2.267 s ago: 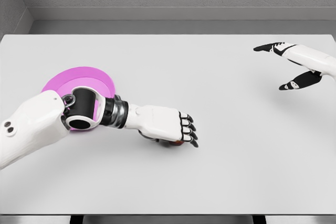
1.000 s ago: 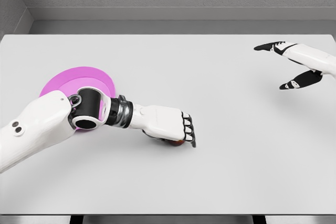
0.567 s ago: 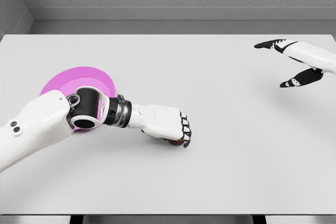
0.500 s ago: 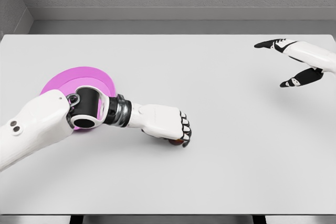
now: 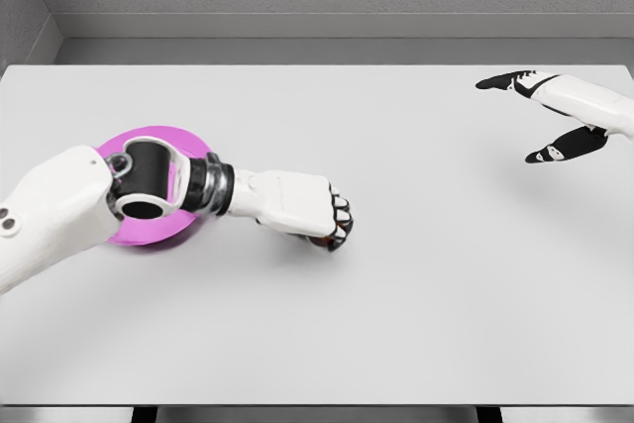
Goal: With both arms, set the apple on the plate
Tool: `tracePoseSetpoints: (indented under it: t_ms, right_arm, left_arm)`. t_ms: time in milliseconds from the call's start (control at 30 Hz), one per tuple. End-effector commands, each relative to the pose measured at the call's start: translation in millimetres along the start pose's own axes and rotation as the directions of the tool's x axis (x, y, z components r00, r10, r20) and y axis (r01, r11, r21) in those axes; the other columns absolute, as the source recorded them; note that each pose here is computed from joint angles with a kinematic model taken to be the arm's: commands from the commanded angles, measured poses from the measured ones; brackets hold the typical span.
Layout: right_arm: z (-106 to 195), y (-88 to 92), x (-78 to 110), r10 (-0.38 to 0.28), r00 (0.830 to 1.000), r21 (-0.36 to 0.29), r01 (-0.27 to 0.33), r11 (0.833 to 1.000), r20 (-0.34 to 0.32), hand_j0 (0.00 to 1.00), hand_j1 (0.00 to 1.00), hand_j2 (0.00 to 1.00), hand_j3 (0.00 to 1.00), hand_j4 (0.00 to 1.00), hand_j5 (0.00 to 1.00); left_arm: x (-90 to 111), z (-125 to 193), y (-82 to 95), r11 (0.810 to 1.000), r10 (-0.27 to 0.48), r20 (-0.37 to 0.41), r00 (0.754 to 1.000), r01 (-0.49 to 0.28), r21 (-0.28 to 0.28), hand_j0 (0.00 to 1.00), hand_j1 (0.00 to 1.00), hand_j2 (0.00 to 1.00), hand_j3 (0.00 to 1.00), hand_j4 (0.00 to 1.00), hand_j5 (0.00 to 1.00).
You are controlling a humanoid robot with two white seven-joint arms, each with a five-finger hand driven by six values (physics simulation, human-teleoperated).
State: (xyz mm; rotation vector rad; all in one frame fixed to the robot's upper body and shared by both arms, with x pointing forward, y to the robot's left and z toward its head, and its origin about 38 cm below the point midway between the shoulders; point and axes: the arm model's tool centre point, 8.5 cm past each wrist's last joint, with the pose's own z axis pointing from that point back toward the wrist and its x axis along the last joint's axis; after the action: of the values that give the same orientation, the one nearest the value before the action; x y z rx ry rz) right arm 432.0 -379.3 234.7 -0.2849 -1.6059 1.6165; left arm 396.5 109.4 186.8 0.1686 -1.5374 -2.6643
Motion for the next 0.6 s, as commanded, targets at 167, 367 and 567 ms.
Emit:
tracePoseSetpoints:
  t_ms: [167,367,567]
  right_arm:
    - [0.6,0.0,-0.4,-0.007,1.0,-0.004,0.007,1.0,-0.001,1.0,1.0,1.0,1.0,1.0,1.0]
    - [0.3,1.8,-0.6,-0.009,1.0,0.0,0.009,1.0,-0.002,1.0,1.0,1.0,1.0,1.0,1.0]
    - [0.4,1.9,-0.4,-0.006,1.0,0.002,0.006,1.0,-0.002,1.0,1.0,1.0,1.0,1.0,1.0]
  left_arm:
    - [-55.2,123.0,-10.2,0.991,0.13,-0.258,0.957,-0.118,0.059,0.48,0.48,0.48,0.48,0.48,0.48]
    - [-92.3,184.9,-50.3,0.97,0.236,-0.443,0.865,-0.236,0.055,0.48,0.48,0.48,0.48,0.48,0.48]
    - [-86.2,182.2,-65.5,0.963,0.257,-0.438,0.862,-0.268,0.037,0.49,0.49,0.49,0.49,0.49,0.49]
